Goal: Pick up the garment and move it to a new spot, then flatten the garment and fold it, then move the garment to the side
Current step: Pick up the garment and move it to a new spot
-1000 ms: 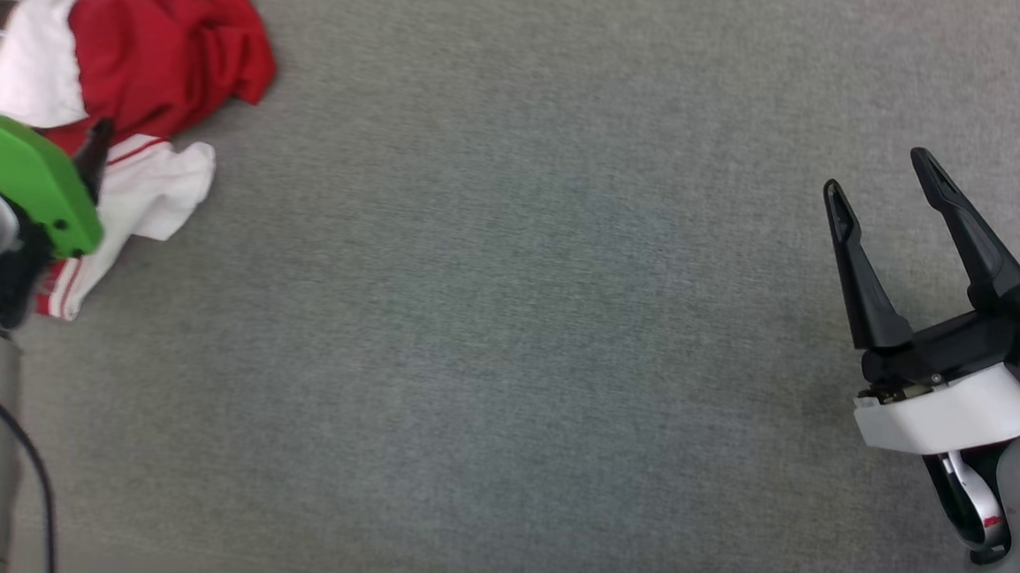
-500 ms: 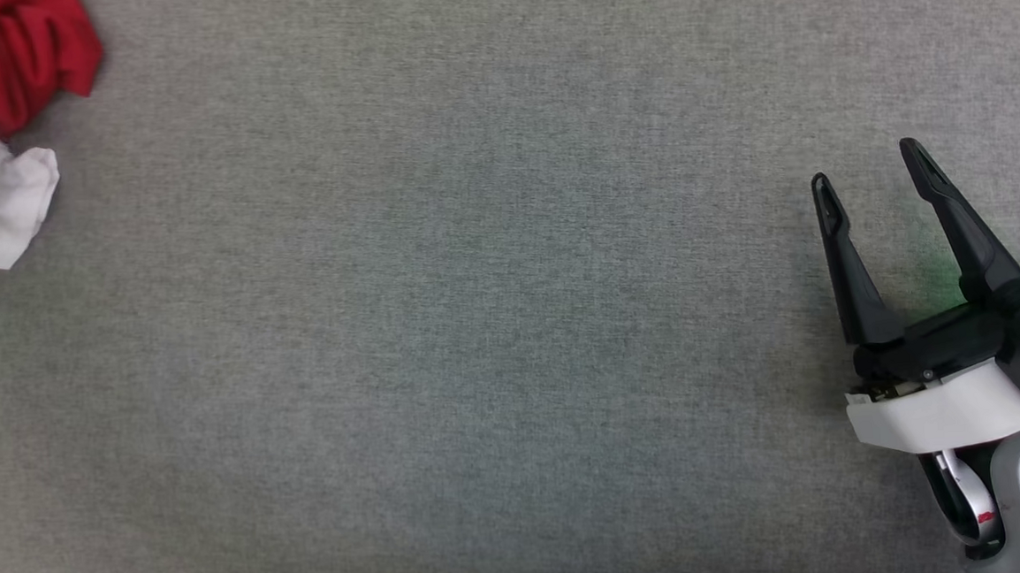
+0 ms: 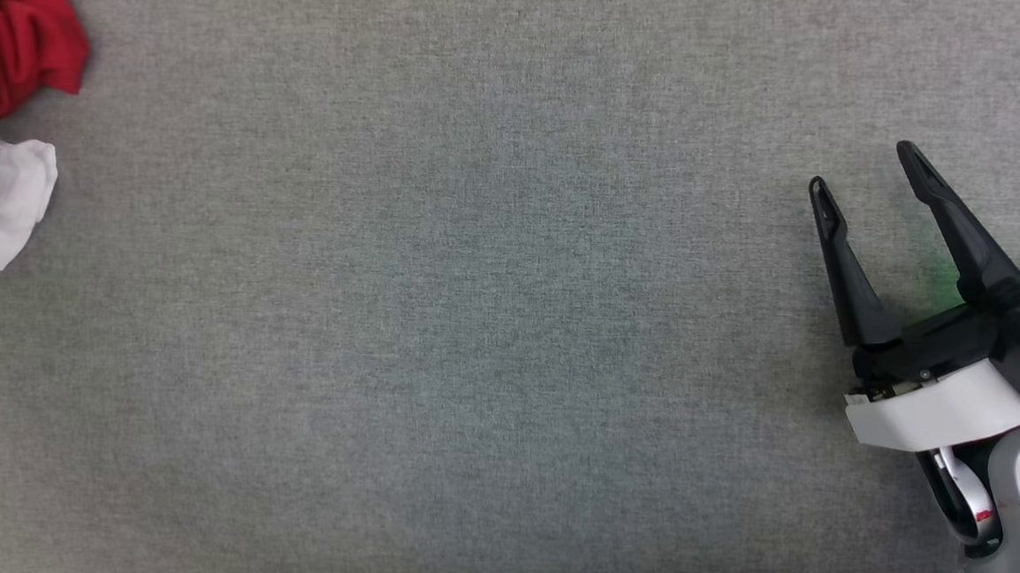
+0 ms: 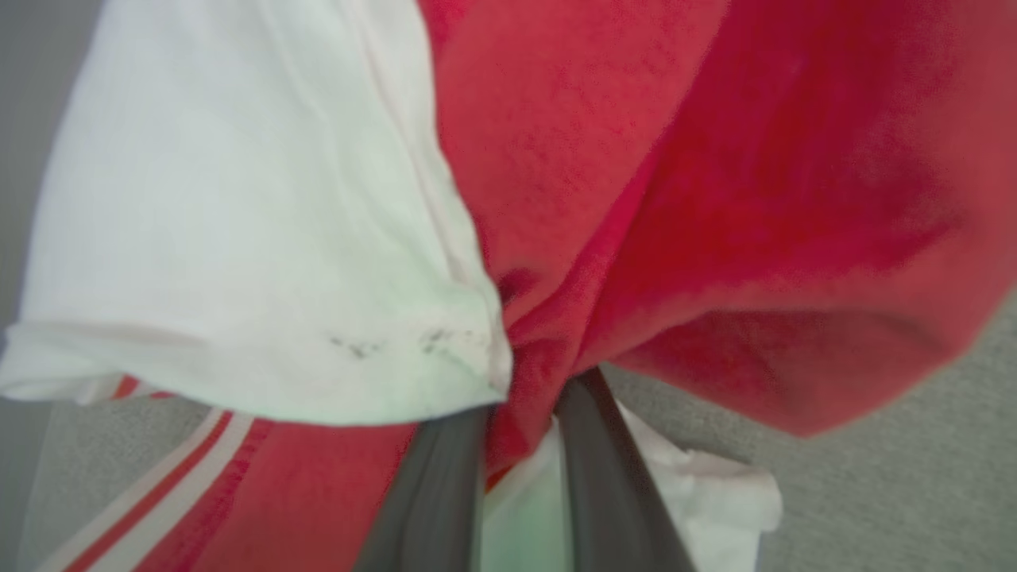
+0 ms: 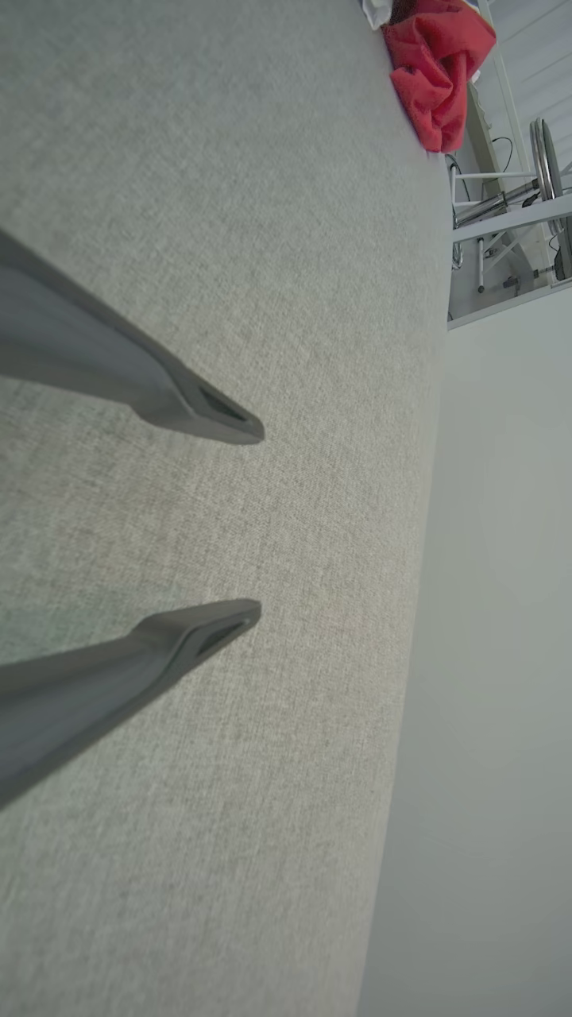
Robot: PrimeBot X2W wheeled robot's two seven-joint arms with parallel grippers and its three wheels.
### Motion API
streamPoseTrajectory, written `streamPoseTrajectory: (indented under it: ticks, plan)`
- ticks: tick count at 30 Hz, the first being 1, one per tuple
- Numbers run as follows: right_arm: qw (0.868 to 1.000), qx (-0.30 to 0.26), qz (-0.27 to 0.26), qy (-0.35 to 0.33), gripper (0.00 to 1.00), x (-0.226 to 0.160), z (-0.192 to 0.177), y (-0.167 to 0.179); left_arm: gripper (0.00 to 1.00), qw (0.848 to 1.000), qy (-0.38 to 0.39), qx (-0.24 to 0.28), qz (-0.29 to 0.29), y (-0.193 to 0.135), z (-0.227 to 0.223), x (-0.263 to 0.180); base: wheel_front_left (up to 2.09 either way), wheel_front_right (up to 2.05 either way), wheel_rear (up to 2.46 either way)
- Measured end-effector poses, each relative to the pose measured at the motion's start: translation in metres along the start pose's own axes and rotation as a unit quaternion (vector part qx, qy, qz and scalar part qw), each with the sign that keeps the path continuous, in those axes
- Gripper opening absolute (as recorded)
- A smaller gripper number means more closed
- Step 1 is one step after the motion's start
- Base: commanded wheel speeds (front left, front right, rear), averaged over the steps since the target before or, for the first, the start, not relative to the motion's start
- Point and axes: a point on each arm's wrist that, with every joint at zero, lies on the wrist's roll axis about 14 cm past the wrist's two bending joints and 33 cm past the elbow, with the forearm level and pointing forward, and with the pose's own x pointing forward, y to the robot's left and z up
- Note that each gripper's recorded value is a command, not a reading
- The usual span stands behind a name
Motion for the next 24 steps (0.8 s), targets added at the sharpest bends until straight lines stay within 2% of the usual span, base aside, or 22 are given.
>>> streamPoseTrajectory:
  ticks: [5,10,15,24]
  plan:
    - [1.000,-0.002,-0.002,-0.012,1.00,-0.004,0.011,0.003,0.00,0.997,-0.080,0.008,-0.010,-0.005,0.029,-0.019,0.00,0.00,0.00]
    - [1.000,-0.007,-0.008,-0.029,1.00,-0.011,0.028,0.005,0.00,0.983,-0.181,0.028,-0.033,-0.019,0.072,-0.053,0.00,0.00,0.00]
    - [0.999,-0.006,-0.018,-0.046,1.00,-0.024,0.046,0.009,0.00,0.961,-0.264,0.061,-0.064,-0.040,0.103,-0.096,0.00,0.00,0.00]
    - [0.995,-0.013,-0.041,-0.085,1.00,-0.054,0.083,0.013,0.00,0.914,-0.359,0.124,-0.140,-0.098,0.134,-0.181,0.00,0.00,0.00]
